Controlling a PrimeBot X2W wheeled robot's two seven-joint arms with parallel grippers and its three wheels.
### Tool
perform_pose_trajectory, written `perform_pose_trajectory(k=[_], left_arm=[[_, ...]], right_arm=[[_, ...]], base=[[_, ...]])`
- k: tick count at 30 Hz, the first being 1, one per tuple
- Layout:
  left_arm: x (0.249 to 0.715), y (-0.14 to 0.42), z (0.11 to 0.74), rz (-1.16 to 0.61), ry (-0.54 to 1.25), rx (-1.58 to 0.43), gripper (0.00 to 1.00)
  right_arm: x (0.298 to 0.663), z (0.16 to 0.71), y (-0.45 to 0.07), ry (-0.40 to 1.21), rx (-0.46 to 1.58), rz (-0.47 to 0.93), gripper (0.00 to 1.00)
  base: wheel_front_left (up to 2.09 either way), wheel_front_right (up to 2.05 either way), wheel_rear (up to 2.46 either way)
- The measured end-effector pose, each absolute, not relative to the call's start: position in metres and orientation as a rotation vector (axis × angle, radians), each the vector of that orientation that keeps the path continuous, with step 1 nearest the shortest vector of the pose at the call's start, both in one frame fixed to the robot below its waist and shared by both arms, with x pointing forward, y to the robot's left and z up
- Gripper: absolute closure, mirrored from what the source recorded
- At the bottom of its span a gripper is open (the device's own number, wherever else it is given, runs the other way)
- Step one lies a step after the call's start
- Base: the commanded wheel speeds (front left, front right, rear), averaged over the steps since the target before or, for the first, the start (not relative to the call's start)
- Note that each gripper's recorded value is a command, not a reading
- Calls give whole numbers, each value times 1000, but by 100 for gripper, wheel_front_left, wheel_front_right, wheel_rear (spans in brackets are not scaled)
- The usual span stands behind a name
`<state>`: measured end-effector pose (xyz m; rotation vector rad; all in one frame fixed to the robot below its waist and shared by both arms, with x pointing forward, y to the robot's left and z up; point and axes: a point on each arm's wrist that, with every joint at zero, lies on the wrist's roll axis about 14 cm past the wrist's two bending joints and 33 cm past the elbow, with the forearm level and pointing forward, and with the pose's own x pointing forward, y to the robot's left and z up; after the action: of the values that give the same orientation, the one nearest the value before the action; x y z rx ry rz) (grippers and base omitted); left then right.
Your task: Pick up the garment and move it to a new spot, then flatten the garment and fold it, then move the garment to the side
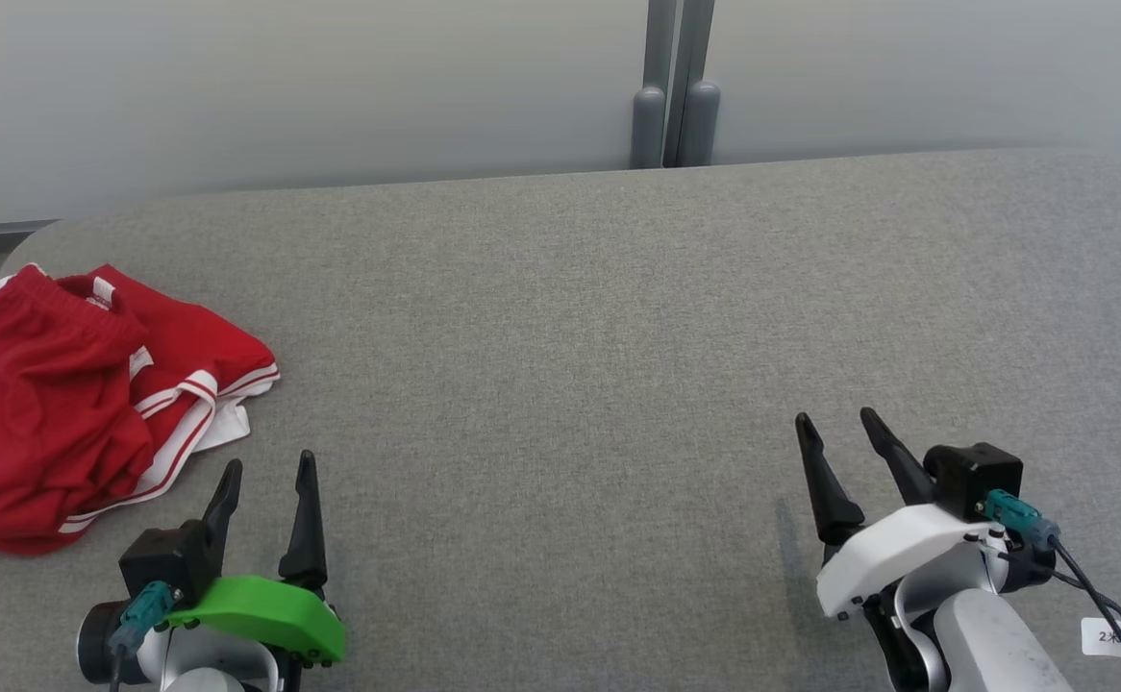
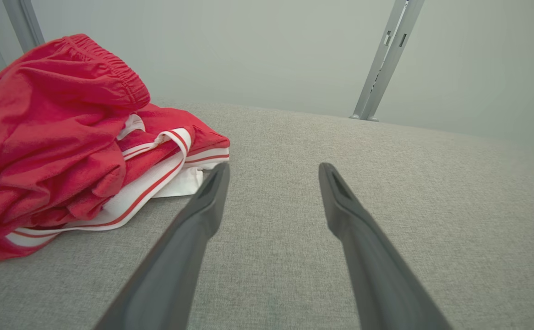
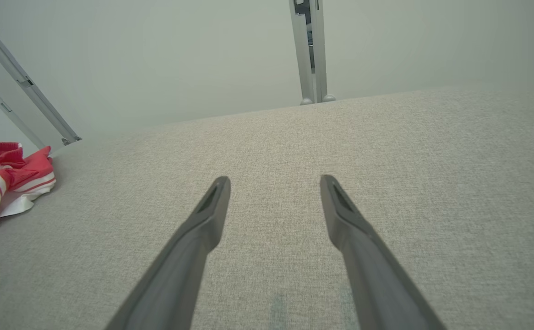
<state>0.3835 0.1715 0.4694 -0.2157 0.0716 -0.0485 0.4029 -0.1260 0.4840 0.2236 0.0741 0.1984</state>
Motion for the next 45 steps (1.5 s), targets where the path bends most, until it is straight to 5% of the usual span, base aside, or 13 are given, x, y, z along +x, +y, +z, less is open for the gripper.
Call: perform_pose_trajectory(k=[45], left_arm=[[375, 186, 465, -10, 70, -117, 0]], right_arm=[[409, 483, -100, 60, 81, 291, 0]], base=[[0, 0, 0]])
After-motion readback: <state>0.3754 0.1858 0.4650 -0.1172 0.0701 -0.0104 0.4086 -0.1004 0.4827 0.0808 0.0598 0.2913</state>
